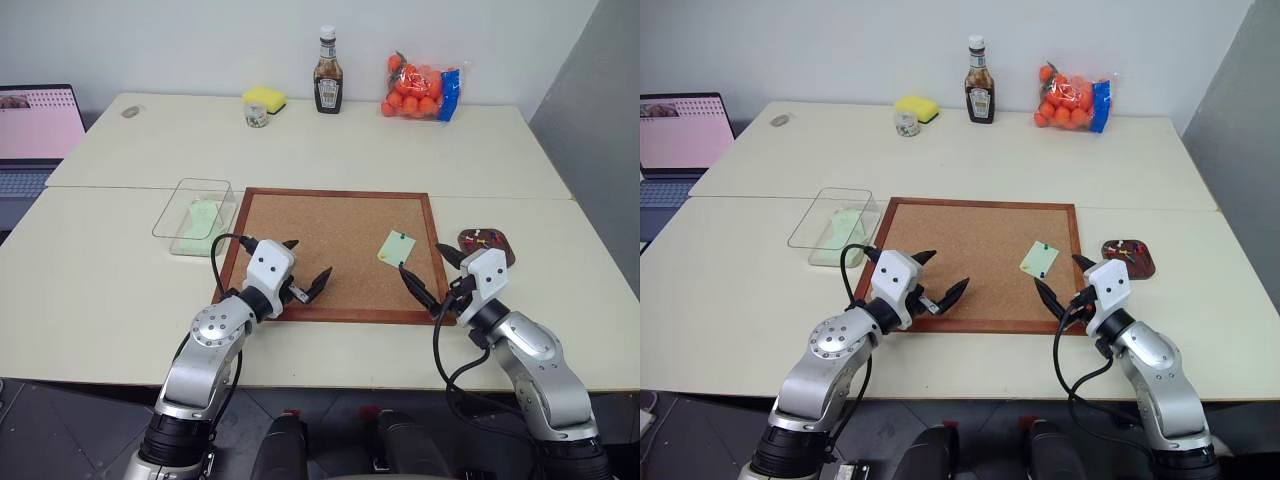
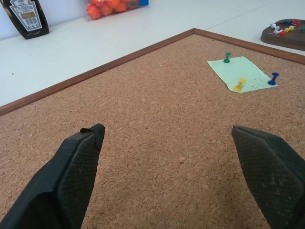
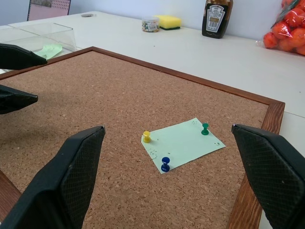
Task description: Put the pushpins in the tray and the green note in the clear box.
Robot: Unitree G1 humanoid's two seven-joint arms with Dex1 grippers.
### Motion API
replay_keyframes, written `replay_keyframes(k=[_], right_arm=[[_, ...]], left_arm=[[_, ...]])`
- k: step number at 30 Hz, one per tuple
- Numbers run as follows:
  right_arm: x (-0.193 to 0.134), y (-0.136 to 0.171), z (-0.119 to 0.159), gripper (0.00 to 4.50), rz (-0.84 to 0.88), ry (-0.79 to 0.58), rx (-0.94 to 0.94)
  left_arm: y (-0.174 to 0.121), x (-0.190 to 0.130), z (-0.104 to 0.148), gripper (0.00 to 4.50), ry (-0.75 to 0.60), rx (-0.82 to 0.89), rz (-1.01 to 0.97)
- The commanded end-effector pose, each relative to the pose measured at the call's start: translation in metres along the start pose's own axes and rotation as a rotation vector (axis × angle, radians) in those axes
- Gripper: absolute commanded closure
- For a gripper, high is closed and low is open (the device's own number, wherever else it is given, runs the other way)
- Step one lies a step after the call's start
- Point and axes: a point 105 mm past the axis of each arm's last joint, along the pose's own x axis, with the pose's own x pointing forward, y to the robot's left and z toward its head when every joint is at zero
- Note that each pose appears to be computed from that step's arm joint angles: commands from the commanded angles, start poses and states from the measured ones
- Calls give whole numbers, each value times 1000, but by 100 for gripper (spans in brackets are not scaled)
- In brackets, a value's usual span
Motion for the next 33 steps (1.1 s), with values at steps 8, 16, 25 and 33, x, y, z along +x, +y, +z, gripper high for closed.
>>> replay_keyframes(k=[8,16,25,33], right_arm=[[1,-3,12,0,-5,-44,-29],[2,-2,19,0,-2,-60,-25],[7,1,27,0,22,-58,-24],[14,-1,31,0,9,-43,-39]], left_arm=[[2,-2,16,2,-62,2,-13],[12,1,13,2,-40,4,-11],[10,3,13,90,-45,-4,-77],[24,5,3,234,25,10,-46]])
